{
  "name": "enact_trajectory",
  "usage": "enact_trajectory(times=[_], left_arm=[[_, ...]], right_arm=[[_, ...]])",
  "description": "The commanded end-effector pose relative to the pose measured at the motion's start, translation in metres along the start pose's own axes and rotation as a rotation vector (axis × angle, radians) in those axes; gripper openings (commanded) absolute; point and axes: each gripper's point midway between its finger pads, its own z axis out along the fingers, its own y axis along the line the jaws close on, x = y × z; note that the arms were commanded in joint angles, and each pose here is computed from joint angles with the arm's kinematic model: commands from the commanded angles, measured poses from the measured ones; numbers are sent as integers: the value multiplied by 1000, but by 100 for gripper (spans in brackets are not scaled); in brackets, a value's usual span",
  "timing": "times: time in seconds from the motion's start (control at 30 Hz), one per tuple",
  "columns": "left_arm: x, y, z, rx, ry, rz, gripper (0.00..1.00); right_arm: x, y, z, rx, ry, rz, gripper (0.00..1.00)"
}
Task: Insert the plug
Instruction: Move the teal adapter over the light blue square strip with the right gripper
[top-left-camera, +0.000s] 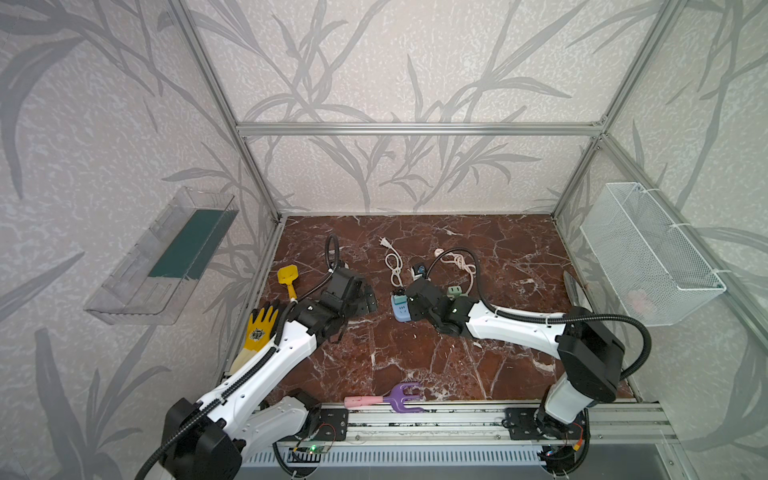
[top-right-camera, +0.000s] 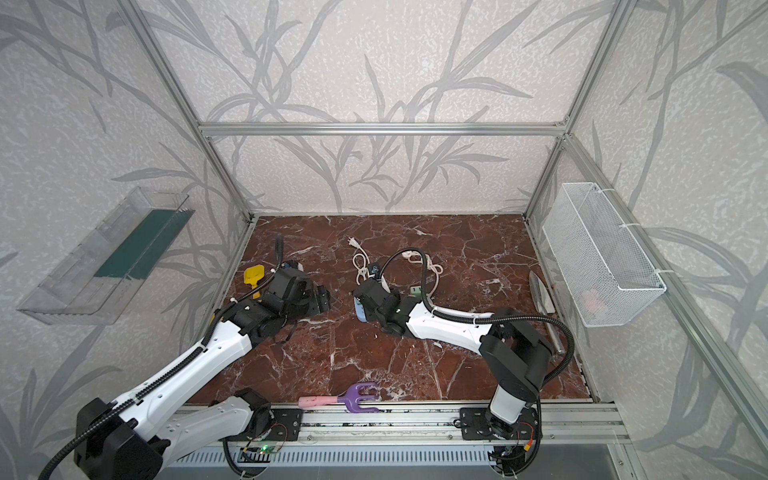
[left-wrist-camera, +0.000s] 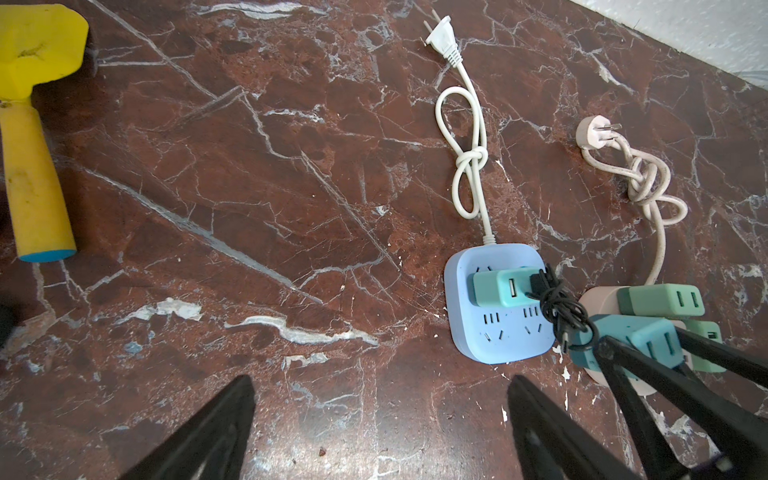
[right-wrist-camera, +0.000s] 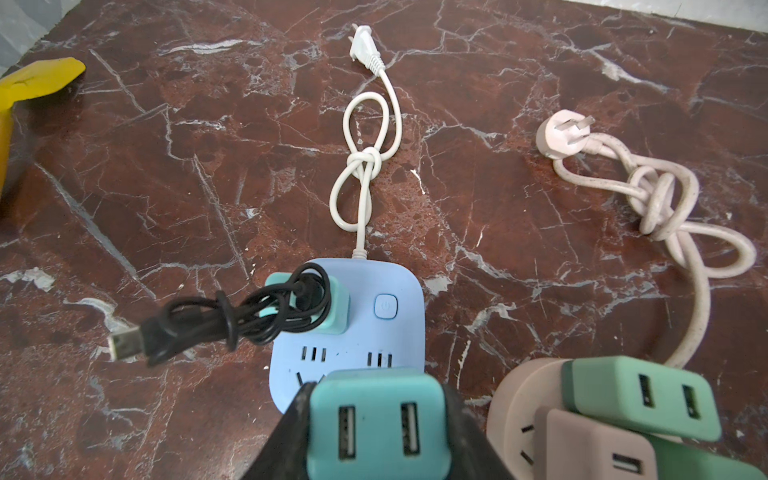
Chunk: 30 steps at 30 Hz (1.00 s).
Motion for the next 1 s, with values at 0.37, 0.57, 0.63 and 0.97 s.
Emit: enact_trajectory(times=[0.37,0.57,0.63,0.97], left_arm=[[4,2,7,0,-10,-15,94],[5,0,8,5,-5,-7,93],[5,0,9,3,-3,-3,93],[9,-1,15,6,15,1,93]], right_arm=[[-4,-8,22,44,-39,53,0],[-1,-11,27,43,-31,53,0],[1,-12,29,42,-28,52,0],[11,-12,35,47,-2,44,0]])
